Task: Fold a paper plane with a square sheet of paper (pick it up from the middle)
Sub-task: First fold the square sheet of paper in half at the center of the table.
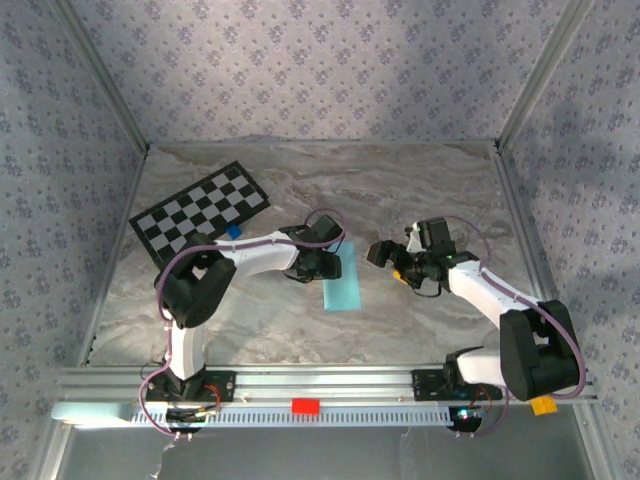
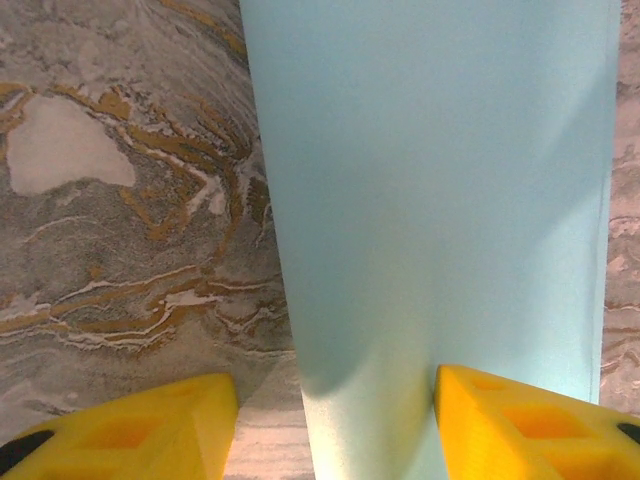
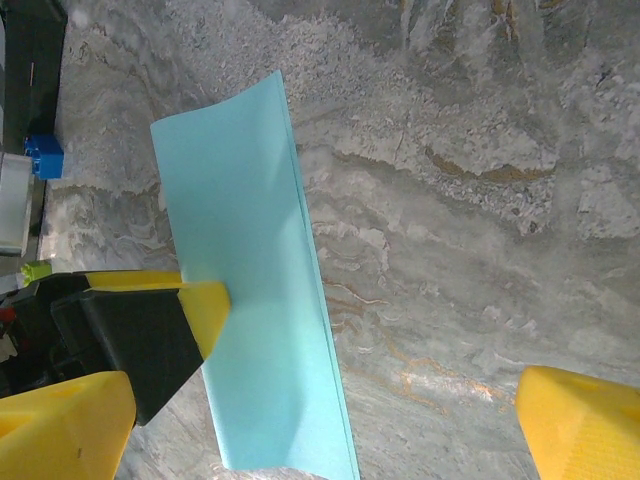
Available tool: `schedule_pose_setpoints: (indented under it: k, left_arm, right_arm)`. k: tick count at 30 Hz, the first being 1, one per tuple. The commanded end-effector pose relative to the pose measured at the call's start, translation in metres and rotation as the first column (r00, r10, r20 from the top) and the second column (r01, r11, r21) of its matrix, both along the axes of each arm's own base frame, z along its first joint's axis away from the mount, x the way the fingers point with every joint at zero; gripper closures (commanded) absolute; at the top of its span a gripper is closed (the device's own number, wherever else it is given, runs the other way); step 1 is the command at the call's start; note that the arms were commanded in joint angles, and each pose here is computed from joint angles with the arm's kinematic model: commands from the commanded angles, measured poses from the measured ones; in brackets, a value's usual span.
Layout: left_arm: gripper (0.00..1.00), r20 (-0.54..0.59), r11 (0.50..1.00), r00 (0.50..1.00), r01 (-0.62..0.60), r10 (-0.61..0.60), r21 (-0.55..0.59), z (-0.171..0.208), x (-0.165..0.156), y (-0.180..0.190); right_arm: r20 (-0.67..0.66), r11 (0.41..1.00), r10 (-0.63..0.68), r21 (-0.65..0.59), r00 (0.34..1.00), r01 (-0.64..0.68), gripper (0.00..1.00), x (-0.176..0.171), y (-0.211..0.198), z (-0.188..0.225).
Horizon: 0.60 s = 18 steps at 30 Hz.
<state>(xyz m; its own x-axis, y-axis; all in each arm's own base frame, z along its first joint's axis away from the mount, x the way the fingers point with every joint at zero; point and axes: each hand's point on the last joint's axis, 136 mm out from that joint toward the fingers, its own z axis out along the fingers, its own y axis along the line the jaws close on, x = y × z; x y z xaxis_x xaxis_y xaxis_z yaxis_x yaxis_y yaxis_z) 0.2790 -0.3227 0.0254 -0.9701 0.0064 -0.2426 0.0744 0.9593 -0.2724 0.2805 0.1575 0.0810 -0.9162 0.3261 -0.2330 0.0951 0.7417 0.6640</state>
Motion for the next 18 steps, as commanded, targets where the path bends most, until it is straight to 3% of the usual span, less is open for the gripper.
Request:
schedule_pose_setpoints:
  k: [1,18]
  left_arm:
    - [0.44,-0.033,1.000,0.999,-0.003,0.003,0.015,-0.0233,-0.0035,-0.0035]
    - [0.42,-0.042,0.999,0.998,0.038,-0.037,0.011,-0.0287,-0.0039,-0.0081]
  right_arm:
    - [0.005,1.000,0.010,-0.017,1.000,-0.010,0.00,0.0017,0.0006,0.0010]
    - [-0.001,1.000,0.018,-0.024,1.000,-0.018,0.00,-0.0006,0.0009,-0.0016]
